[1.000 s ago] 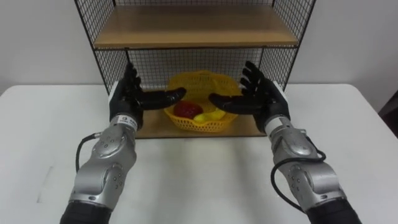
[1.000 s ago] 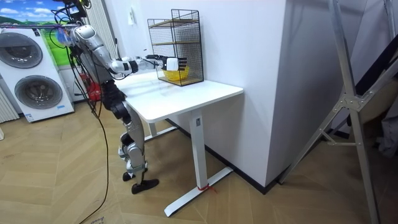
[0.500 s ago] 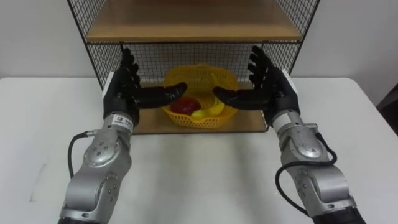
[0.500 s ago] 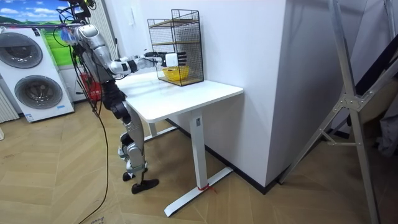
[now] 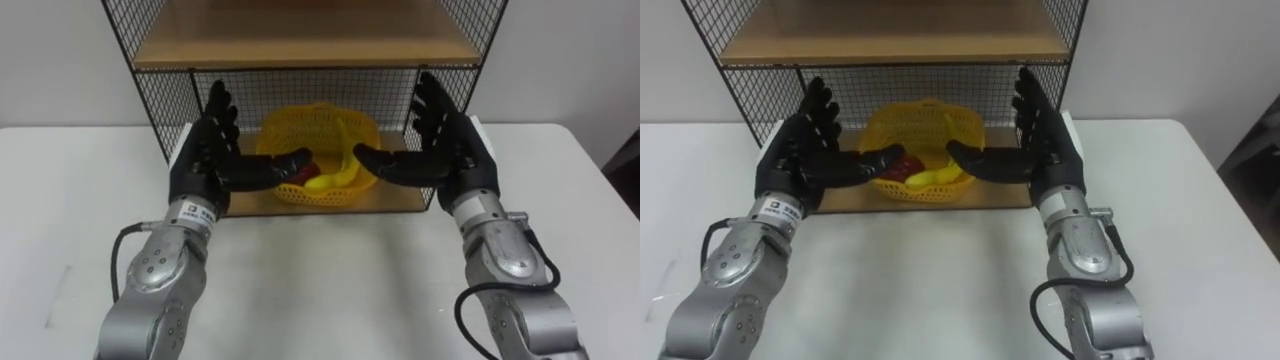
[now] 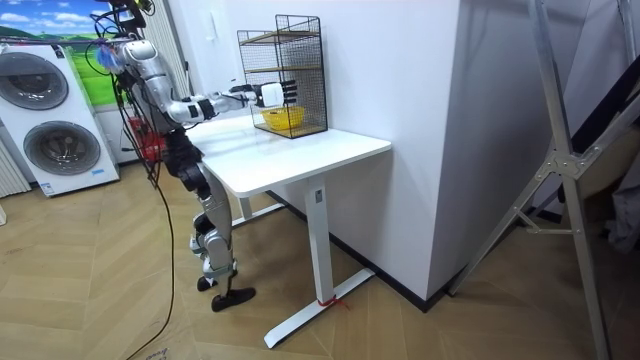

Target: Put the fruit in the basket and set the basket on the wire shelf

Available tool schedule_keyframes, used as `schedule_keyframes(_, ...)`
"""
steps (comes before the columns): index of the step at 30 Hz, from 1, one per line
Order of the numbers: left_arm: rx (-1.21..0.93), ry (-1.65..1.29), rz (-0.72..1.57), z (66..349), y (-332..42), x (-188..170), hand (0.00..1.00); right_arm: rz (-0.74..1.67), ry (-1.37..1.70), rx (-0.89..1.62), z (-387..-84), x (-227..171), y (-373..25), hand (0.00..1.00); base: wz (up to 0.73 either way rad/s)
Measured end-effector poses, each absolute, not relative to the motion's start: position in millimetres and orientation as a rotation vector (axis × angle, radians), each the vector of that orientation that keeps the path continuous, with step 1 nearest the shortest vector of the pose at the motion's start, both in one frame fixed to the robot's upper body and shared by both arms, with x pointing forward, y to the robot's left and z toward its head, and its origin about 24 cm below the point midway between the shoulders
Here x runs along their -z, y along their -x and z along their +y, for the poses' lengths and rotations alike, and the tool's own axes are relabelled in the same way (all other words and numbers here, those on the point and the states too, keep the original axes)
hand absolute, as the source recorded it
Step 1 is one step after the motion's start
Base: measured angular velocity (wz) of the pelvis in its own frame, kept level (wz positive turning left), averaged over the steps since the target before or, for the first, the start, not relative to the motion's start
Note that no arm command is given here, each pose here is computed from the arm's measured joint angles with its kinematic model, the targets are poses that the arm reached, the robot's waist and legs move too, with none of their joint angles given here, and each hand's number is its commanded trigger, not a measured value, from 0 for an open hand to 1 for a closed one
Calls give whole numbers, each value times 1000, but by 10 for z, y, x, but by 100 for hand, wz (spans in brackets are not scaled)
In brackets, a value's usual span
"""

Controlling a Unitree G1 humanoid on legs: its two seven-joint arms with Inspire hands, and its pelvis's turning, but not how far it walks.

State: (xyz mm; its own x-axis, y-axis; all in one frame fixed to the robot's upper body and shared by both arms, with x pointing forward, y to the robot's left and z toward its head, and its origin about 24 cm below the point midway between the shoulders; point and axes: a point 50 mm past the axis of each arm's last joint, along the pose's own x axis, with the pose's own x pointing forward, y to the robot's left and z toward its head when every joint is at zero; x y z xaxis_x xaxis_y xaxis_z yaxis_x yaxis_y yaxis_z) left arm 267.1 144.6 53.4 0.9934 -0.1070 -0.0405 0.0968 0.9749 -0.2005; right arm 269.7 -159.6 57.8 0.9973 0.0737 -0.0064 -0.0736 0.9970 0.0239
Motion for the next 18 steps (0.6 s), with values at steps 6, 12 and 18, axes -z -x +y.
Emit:
schedule_keyframes(6, 109, 182, 51, 1464, -2530, -471, 0, 9, -3, -111, -1587, -514, -2534, 0, -1)
schedule_keyframes(12, 116, 189, 49, 1486, -2281, -366, 0, 11, -9, -182, -1537, -453, -2346, 0, -5)
schedule_keyframes(18, 112, 195, 55, 1566, -2040, -259, 0, 27, -22, -217, -1588, -356, -2115, 0, 0)
